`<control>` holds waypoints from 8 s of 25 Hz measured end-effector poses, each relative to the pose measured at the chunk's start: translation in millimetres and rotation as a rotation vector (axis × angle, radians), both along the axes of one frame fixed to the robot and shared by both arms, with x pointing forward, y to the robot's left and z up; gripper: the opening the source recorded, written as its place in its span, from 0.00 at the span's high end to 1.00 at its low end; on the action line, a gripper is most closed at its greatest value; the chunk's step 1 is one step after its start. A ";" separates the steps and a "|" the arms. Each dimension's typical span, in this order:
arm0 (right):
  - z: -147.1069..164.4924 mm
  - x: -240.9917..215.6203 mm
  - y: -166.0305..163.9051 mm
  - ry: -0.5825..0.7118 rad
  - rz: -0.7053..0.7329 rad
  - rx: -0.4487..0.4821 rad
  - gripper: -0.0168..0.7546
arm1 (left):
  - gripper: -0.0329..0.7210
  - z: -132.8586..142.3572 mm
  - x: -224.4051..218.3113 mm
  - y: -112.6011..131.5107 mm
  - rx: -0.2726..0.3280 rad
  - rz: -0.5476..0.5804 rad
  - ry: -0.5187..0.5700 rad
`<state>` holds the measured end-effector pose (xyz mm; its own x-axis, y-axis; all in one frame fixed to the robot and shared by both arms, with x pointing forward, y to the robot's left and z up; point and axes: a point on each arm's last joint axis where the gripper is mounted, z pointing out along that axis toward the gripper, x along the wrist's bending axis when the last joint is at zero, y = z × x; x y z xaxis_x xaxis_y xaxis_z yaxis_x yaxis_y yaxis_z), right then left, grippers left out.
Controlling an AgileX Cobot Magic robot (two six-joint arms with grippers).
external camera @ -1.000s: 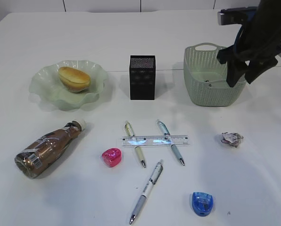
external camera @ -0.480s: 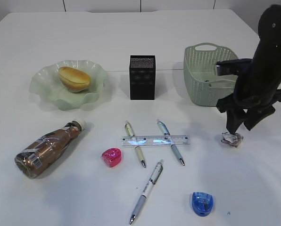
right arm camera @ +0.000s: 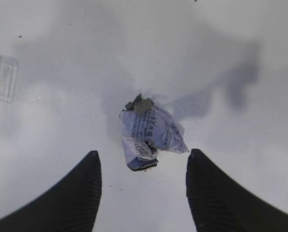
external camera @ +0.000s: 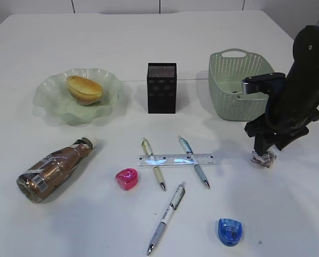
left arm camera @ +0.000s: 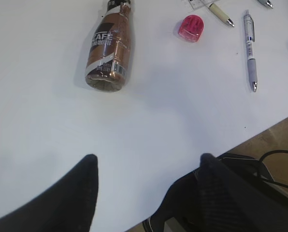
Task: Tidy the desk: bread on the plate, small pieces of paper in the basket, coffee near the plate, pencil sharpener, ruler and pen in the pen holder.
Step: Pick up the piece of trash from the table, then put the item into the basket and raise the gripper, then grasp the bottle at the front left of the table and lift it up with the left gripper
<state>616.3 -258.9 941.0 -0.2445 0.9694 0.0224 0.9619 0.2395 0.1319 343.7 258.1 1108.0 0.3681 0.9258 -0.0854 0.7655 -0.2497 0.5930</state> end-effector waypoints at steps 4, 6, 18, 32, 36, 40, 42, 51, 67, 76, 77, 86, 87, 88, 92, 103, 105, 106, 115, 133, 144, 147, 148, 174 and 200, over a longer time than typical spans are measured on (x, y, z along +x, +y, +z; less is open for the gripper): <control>-0.4 0.3 -0.8 -0.007 0.019 -0.011 0.35 | 0.35 0.0 0.0 0.0 0.000 0.000 0.000; -0.4 0.3 -1.0 -0.007 0.025 -0.014 0.34 | 0.35 0.0 0.0 0.0 0.000 0.000 0.000; -17.2 5.6 -0.6 -0.004 0.037 -0.017 0.33 | 0.35 -0.1 -0.2 0.0 0.001 0.000 0.002; -30.0 8.0 -0.7 0.010 0.041 -0.022 0.33 | 0.35 -0.1 -0.2 0.0 0.001 0.000 0.002; -31.1 8.2 -0.6 0.011 0.041 -0.022 0.33 | 0.35 -0.3 -0.3 0.2 0.003 0.000 0.004; -38.4 8.5 -0.6 0.028 0.041 -0.023 0.34 | 0.35 -0.4 -0.5 0.3 0.004 -0.001 0.006; -39.1 8.7 -0.6 0.028 0.041 -0.023 0.40 | 0.35 -0.4 -0.4 0.4 0.006 0.000 0.005; -39.1 9.0 -0.6 0.024 0.041 -0.023 0.91 | 0.35 -0.5 0.1 1.8 0.022 0.003 0.000; 62.7 23.9 0.9 -0.245 0.029 0.000 0.93 | 0.35 -0.5 0.1 1.8 0.023 0.003 0.000; 94.3 49.4 2.7 -0.487 -0.033 0.035 0.93 | 0.35 -0.5 0.1 1.8 0.023 0.003 0.000; 94.3 49.4 2.7 -0.487 -0.033 0.035 0.93 | 0.35 -0.5 0.1 1.8 0.023 0.003 0.000; 70.8 82.6 -2.9 -0.642 -0.086 0.048 0.93 | 0.35 -0.5 0.1 1.8 0.023 0.003 0.000; 70.7 85.5 -6.0 -0.654 -0.097 0.048 0.93 | 0.35 -0.5 0.1 1.8 0.023 0.003 0.000; 70.7 85.5 -6.0 -0.654 -0.097 0.048 0.93 | 0.35 -0.5 0.1 1.8 0.023 0.003 0.000; 60.9 96.3 -17.7 -0.659 -0.128 0.043 0.86 | 0.35 -0.5 0.1 1.8 0.023 0.003 0.000; 60.0 96.8 -17.7 -0.661 -0.128 0.043 0.25 | 0.35 -0.5 0.1 1.8 0.023 0.003 0.000; 59.7 96.2 -17.7 -0.649 -0.128 0.042 0.25 | 0.35 -0.5 0.1 1.8 0.023 0.003 0.000; 61.2 94.0 -17.8 -0.632 -0.128 0.040 0.25 | 0.35 -0.5 0.1 1.8 0.023 0.003 0.000; 99.0 66.8 -19.4 -0.515 -0.121 0.020 0.25 | 0.35 -0.1 0.6 1.7 0.021 0.004 -0.007; 149.4 -7.1 -21.1 -0.249 -0.123 0.013 0.32 | 0.35 3.9 6.9 0.5 0.001 0.014 -0.080; 147.3 -80.0 -12.0 -0.216 -0.096 0.040 0.32 | 0.35 -36.4 79.7 -20.8 0.063 0.020 0.084; 139.4 -93.5 -3.4 -0.191 -0.065 0.043 0.32 | 0.35 -45.7 105.2 -28.8 0.098 -0.010 0.137; 136.7 -97.1 -1.1 -0.183 -0.056 0.045 0.32 | 0.35 -47.1 113.2 -31.2 0.106 -0.020 0.147; 118.2 -163.0 -5.9 -0.290 -0.050 0.065 0.32 | 0.30 -117.3 245.7 -91.0 0.212 -0.192 0.434; 119.1 -162.1 -5.3 -0.305 -0.054 0.074 0.32 | 0.29 -181.0 287.9 -107.1 0.381 -0.257 0.575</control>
<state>454.3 -264.2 1060.1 -0.1994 0.9795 0.0268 0.8862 0.1686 0.4316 631.6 151.0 927.0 0.5711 0.8206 -0.0199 0.8193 -0.5713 -0.0484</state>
